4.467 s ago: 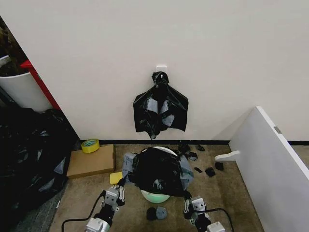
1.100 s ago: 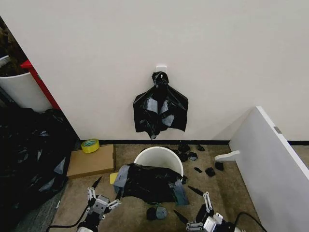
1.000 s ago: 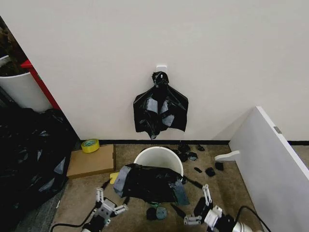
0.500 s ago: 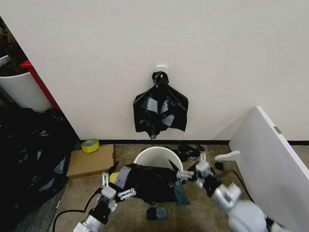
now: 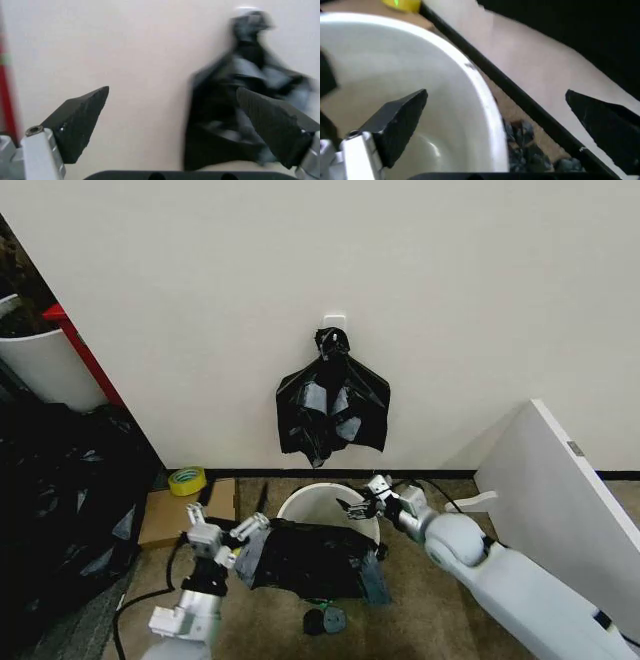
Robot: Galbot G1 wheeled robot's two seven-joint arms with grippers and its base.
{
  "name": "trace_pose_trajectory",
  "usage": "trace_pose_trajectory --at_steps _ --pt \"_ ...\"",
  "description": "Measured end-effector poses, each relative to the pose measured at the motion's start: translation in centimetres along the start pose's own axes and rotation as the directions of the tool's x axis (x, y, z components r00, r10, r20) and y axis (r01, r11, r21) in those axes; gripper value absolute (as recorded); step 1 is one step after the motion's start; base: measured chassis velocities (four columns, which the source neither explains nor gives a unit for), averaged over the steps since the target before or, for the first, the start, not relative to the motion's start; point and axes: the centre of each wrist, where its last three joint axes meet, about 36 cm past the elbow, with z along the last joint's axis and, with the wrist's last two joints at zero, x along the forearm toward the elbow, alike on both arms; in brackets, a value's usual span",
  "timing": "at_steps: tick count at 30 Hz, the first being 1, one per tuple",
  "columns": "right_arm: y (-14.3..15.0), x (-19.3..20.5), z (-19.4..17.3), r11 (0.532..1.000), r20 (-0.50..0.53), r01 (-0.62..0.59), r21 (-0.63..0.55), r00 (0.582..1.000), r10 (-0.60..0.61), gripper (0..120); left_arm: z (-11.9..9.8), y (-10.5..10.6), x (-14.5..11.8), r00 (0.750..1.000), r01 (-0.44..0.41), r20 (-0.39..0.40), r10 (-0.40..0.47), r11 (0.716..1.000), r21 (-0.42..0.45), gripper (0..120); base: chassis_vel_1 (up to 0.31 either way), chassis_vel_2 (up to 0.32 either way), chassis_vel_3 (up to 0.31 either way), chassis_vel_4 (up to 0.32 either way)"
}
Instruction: Place the garbage bag over the trash bin.
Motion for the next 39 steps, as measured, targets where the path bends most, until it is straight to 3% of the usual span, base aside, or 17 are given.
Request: trace_pose_trajectory --at_steps 5,7,11,26,31,34,37,39 --pt "-1.1 -1.5 -0.5 0.999 -0.081 0.053 -0.012 0.995 -0.053 84 -1.3 1.8 -1.4 0.987 0.16 0.018 -0.16 0.987 0.002 100 0.0 0.0 0.0 0.0" --pt "-1.3 -1.6 -0.6 0.997 -0.085 0.072 -0.01 0.994 -0.072 81 -1.3 1.9 -1.4 0.985 0.172 0.019 -0.172 0.985 -0.001 100 0.0 0.0 0.0 0.0" --pt "-1.6 -1.9 -1.2 0.993 -0.097 0.114 0.005 0.989 -0.113 64 -1.2 2.3 -1.5 0.98 0.198 0.017 -0.198 0.98 -0.021 100 0.0 0.0 0.0 0.0" --pt "-1.3 -1.7 -0.6 0.995 -0.133 0.1 0.013 0.986 -0.098 11 -1.0 2.0 -1.4 0.976 0.22 0.003 -0.22 0.975 -0.036 100 0.0 0.0 0.0 0.0" --pt "-0.1 -0.4 -0.4 0.998 -0.142 0.049 -0.048 0.988 -0.056 5 -0.7 1.8 -1.5 0.975 0.22 -0.005 -0.221 0.975 -0.033 100 0.0 0.0 0.0 0.0" --pt "2.1 1.8 0.3 0.985 -0.177 -0.068 -0.16 0.983 0.039 5 -0.7 1.7 -1.5 0.974 0.224 -0.011 -0.225 0.974 -0.033 100 0.0 0.0 0.0 0.0" --pt "4.2 3.8 0.8 0.954 -0.203 -0.161 -0.255 0.973 0.11 5 -0.8 1.8 -1.6 0.974 0.227 -0.009 -0.227 0.973 -0.034 100 0.0 0.0 0.0 0.0" --pt "7.0 6.1 0.7 0.885 -0.24 -0.278 -0.374 0.951 0.197 3 -0.9 2.0 -1.6 0.973 0.23 -0.007 -0.231 0.972 -0.039 100 0.0 0.0 0.0 0.0"
